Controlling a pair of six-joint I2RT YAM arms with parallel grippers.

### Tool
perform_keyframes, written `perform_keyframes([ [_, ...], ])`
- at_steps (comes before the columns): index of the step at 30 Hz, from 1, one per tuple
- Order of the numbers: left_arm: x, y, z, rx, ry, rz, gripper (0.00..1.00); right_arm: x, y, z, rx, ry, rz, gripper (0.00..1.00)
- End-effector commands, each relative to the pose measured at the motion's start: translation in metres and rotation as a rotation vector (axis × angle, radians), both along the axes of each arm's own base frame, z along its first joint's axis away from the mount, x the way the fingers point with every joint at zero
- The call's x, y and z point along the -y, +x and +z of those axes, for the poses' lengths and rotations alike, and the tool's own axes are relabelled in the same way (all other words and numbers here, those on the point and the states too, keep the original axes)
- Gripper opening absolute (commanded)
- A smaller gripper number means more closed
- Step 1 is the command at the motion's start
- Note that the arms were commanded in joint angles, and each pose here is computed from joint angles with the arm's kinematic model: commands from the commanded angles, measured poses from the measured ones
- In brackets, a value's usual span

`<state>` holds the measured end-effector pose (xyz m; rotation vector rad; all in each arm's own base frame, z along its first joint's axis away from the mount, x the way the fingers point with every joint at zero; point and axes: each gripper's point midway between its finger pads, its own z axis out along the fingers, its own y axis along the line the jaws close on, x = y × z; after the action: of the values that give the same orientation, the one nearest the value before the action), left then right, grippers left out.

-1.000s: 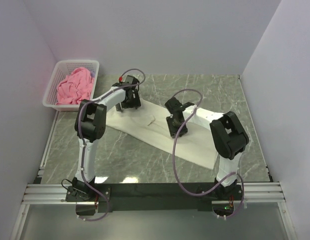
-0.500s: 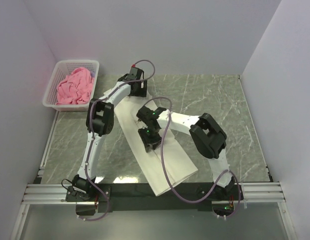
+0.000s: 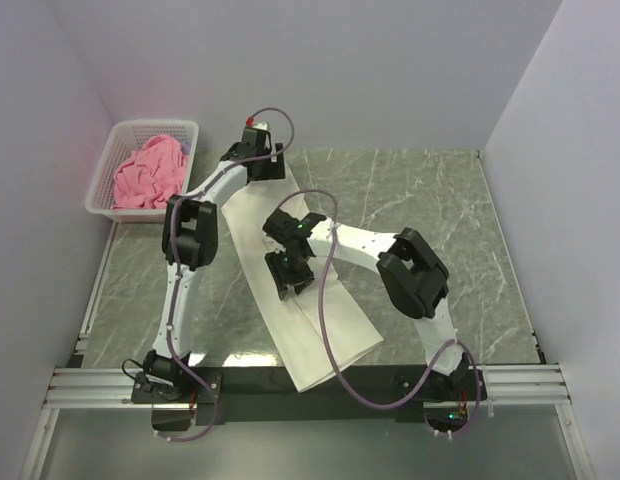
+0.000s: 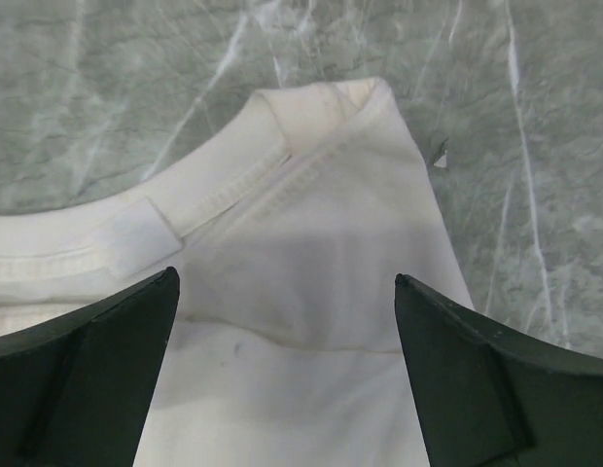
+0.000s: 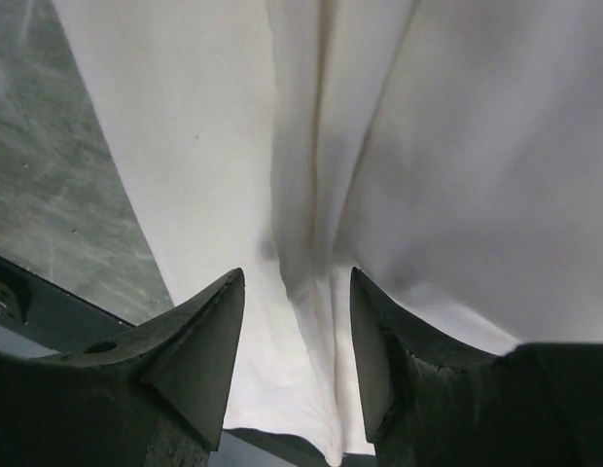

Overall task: Fold and stack the t-shirts
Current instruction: Fold the tshirt

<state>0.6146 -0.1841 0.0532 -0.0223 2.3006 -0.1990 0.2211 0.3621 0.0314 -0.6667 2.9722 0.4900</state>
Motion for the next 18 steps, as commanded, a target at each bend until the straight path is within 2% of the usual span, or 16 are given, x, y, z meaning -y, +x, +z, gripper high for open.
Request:
perform_keyframes([
  [1,-0.003,0.008,0.137,0.261,-0.102,0.073,0.98,0.015,0.011,0.050,0.148,0.012,-0.024,0.55],
  [3,-0.011,-0.003,0.146,0.266,-0.109,0.113,0.98,0.033,0.012,0.061,0.184,0.006,-0.064,0.55],
  [4,-0.013,-0.010,0.168,0.292,-0.133,0.129,0.98,0.048,0.003,0.050,0.164,-0.025,-0.073,0.55],
  [8,-0.022,-0.042,0.168,0.224,-0.140,0.181,0.97,0.085,-0.011,0.049,0.151,-0.046,-0.117,0.51],
  [14,-0.018,-0.097,0.115,0.022,-0.080,0.264,0.82,0.123,-0.043,0.028,0.089,-0.111,-0.119,0.42],
  [18,-0.004,-0.136,0.069,-0.112,-0.066,0.281,0.76,0.139,-0.056,0.019,0.062,-0.149,-0.125,0.41],
])
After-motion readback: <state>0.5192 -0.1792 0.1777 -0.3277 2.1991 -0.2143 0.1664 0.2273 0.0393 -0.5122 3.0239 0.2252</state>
